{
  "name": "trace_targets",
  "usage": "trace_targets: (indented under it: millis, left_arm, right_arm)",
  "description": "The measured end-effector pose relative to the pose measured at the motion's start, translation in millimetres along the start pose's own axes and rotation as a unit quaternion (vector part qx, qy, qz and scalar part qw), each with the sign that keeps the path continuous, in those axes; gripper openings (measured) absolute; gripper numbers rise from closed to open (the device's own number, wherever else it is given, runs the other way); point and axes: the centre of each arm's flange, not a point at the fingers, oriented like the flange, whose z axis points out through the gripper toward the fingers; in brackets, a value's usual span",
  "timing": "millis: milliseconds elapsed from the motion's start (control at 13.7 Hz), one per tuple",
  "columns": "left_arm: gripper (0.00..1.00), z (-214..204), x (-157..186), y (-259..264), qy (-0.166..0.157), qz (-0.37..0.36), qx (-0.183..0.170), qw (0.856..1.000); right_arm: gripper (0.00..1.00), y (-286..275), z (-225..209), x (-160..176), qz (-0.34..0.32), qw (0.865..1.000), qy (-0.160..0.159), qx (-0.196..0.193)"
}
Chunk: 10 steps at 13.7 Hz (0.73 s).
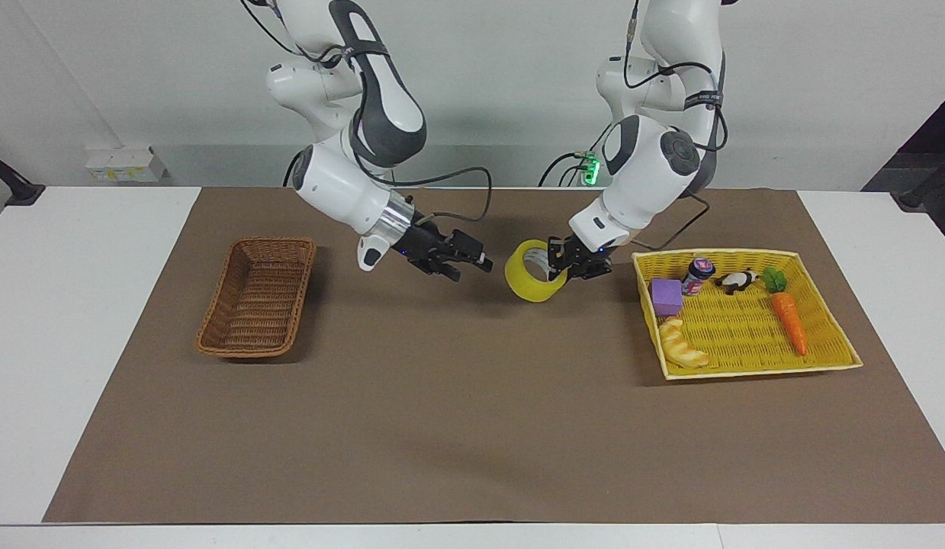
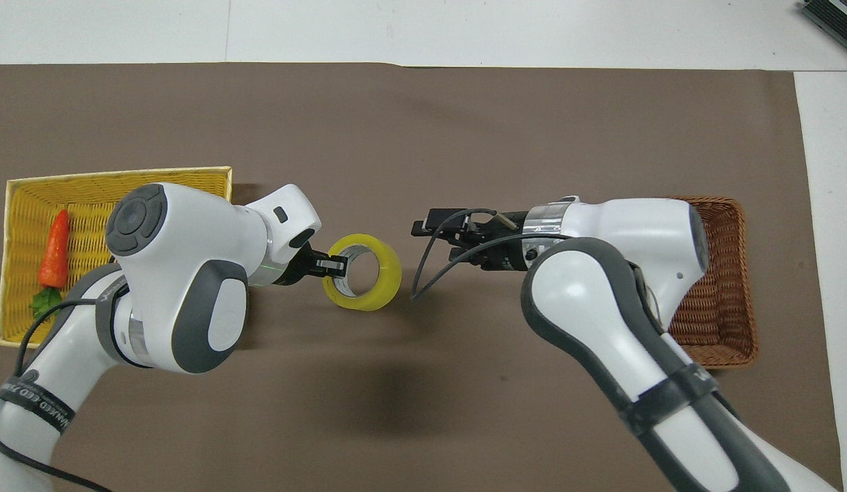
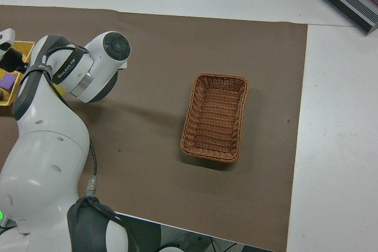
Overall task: Move tape to another basket
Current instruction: 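Lift the tape with the left gripper while the right gripper approaches, then close the right gripper on the tape roll held by the left gripper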
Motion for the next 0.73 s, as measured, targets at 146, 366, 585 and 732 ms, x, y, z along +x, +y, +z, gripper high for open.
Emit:
trace_targets:
  millis: [146, 366, 585, 732]
  left_arm:
    - [0.22, 2.0, -1.3, 7.3, 0.001, -0.002, 0.0, 1.0]
    - [0.22, 6.1, -2.9, 4.5, 0.002, -0.007, 0.002, 1.0]
    - [0.22, 6.0, -2.9, 6.6, 0.005, -0.006, 0.001, 1.0]
    - [0.22, 4.9, -2.9, 12.2, 0.011, -0.003, -0.002, 1.0]
  right_arm:
    - [1.0, 7.1, 28.0, -6.8, 0.005, 1.0, -0.011, -0.006]
    - [1.0, 12.3, 48.1, -9.5, 0.006, 1.0, -0.002, 0.005]
    - [1.0, 10.3, 52.3, -13.9, 0.015, 1.0, -0.006, 0.014]
    - [1.0, 4.1, 62.1, -25.8, 0.019, 0.999, -0.016, 0.023]
